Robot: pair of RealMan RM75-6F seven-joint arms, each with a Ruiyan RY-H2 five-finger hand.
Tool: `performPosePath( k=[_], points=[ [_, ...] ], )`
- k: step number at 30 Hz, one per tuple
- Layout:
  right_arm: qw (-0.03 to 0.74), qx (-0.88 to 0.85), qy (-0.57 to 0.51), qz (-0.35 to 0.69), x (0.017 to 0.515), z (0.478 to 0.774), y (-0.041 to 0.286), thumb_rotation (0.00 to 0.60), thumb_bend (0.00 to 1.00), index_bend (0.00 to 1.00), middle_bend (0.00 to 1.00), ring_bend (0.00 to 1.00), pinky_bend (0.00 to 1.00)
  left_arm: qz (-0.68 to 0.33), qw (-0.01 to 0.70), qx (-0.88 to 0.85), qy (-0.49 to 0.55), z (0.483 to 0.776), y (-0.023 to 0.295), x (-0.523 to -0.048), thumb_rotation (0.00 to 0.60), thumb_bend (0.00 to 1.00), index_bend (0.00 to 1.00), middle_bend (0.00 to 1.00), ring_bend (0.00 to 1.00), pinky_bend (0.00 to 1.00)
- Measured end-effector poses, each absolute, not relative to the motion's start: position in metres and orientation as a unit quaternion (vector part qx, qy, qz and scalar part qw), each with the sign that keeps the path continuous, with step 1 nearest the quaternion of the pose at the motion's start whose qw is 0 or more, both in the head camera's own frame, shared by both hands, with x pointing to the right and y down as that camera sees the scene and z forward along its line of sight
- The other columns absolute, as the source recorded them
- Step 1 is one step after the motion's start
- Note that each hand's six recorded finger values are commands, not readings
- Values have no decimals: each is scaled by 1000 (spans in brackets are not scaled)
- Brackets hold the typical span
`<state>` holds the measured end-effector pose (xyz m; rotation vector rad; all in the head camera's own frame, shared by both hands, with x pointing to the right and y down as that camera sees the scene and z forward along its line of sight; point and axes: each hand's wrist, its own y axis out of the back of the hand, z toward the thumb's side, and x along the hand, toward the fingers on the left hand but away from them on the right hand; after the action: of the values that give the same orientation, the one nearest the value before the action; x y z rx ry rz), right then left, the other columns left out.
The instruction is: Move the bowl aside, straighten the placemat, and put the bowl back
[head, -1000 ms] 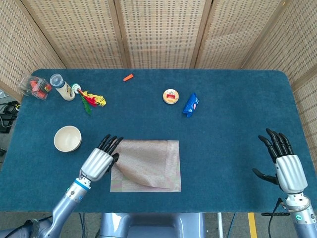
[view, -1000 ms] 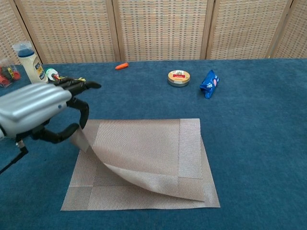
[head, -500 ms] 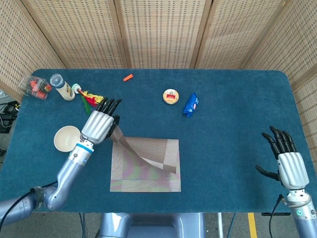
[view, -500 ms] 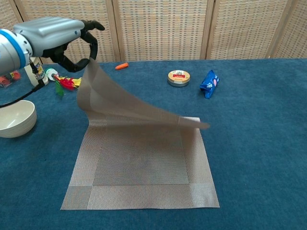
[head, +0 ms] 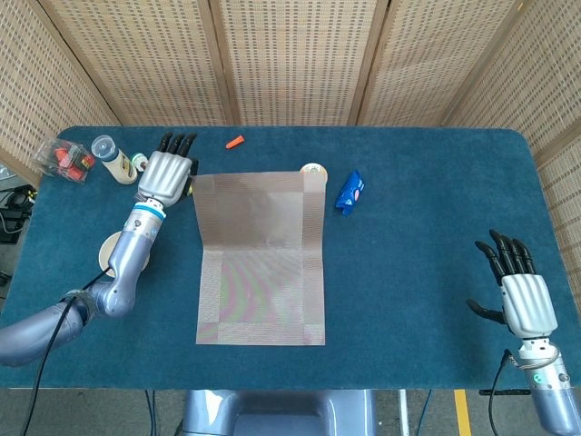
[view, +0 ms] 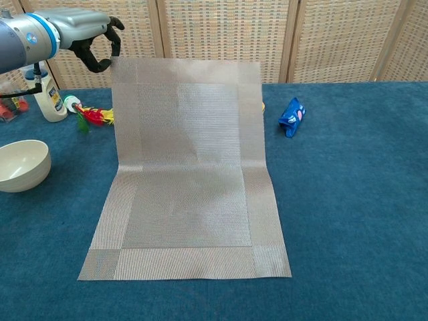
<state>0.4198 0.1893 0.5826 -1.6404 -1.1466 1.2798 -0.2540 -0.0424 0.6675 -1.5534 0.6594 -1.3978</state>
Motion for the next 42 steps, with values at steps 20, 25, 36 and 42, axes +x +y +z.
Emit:
performPosePath(
  k=[20, 25, 36, 42],
  points=[
    [370, -650, -433, 503, 415, 592, 194, 600, 125, 163, 0, 0, 0, -568, 425, -639, 297, 673, -23, -291, 600, 223, 0, 0, 0, 0],
    [370, -655, -426, 503, 412, 595, 197, 600, 126, 163, 0, 0, 0, -543, 420, -654, 319, 653, 13, -305, 600, 223, 0, 0, 0, 0],
    [387, -670, -409, 485, 394, 592, 206, 600, 113, 163, 0, 0, 0, -539, 432, -629, 355, 608, 134, -377, 600, 221, 0, 0, 0, 0],
    [394, -678, -397, 476, 385, 592, 212, 600, 61, 163, 0, 0, 0, -549, 422, -618, 372, 591, 188, -406, 600, 221, 0, 0, 0, 0]
  ],
)
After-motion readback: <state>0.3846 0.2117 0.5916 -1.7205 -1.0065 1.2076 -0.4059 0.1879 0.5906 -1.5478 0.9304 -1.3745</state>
